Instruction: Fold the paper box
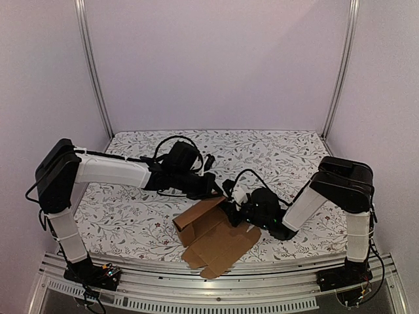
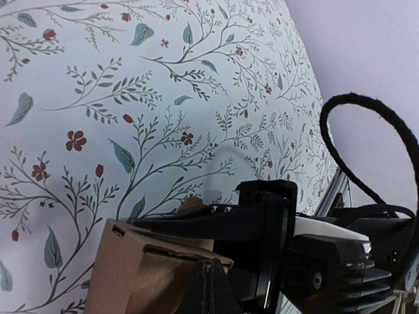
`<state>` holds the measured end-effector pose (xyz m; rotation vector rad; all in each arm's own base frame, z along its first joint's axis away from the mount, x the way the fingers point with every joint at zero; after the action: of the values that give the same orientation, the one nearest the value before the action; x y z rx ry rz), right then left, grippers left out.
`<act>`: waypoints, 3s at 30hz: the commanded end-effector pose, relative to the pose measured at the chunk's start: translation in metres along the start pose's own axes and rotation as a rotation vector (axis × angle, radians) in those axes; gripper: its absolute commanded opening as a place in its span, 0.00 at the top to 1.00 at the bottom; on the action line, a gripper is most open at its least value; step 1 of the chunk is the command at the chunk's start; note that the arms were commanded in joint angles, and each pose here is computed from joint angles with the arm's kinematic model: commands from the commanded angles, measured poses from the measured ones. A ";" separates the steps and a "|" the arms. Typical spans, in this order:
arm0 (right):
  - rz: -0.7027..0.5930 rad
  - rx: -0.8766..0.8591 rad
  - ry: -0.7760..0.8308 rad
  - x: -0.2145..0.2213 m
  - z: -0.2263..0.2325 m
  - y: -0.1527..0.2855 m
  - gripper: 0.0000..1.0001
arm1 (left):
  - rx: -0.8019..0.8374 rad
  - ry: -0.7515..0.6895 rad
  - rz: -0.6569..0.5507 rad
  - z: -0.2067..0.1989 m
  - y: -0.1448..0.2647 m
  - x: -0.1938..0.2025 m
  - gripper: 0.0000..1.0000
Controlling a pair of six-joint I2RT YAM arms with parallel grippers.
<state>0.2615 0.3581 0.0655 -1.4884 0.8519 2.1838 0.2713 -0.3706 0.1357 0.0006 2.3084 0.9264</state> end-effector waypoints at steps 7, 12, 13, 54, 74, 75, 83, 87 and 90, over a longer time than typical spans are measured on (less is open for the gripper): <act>0.014 0.033 -0.015 0.018 -0.010 0.001 0.80 | -0.053 0.026 0.107 0.011 -0.011 0.037 1.00; 0.007 0.033 -0.018 0.020 -0.011 0.002 0.91 | -0.063 0.031 0.111 0.013 -0.010 0.039 1.00; 0.007 0.032 -0.018 0.020 -0.010 0.002 0.94 | -0.065 0.033 0.110 0.013 -0.010 0.039 1.00; 0.251 0.368 -0.148 -0.068 -0.014 0.058 1.00 | -0.459 0.007 -0.039 0.035 0.139 0.024 0.78; 0.429 0.654 -0.341 -0.085 -0.023 0.096 1.00 | -0.227 0.027 -0.006 0.018 0.120 0.041 0.66; 0.432 0.656 -0.348 -0.084 -0.023 0.096 1.00 | -0.209 0.026 -0.005 0.017 0.117 0.041 0.66; 0.433 0.686 -0.391 -0.084 -0.024 0.096 1.00 | -0.091 0.002 0.012 0.004 0.105 0.038 0.66; 0.435 0.706 -0.404 -0.083 -0.025 0.096 1.00 | -0.050 -0.008 0.013 -0.004 0.102 0.036 0.66; 0.432 0.709 -0.417 -0.083 -0.025 0.096 1.00 | -0.028 -0.014 0.006 -0.010 0.100 0.035 0.66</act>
<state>0.2494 0.2728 0.1619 -0.5687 1.6587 2.0300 0.2142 -0.2791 0.1694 -0.0085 2.2861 1.0630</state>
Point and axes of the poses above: each gripper's point midway between its finger pads, its own y axis back along the fingers, its own z axis along the line the jaws close on, x = y × z, the point moved 5 cm from there along y, back along the fingers, and after that the axes turned 14 degrees about -y, right-handed, at the moved point
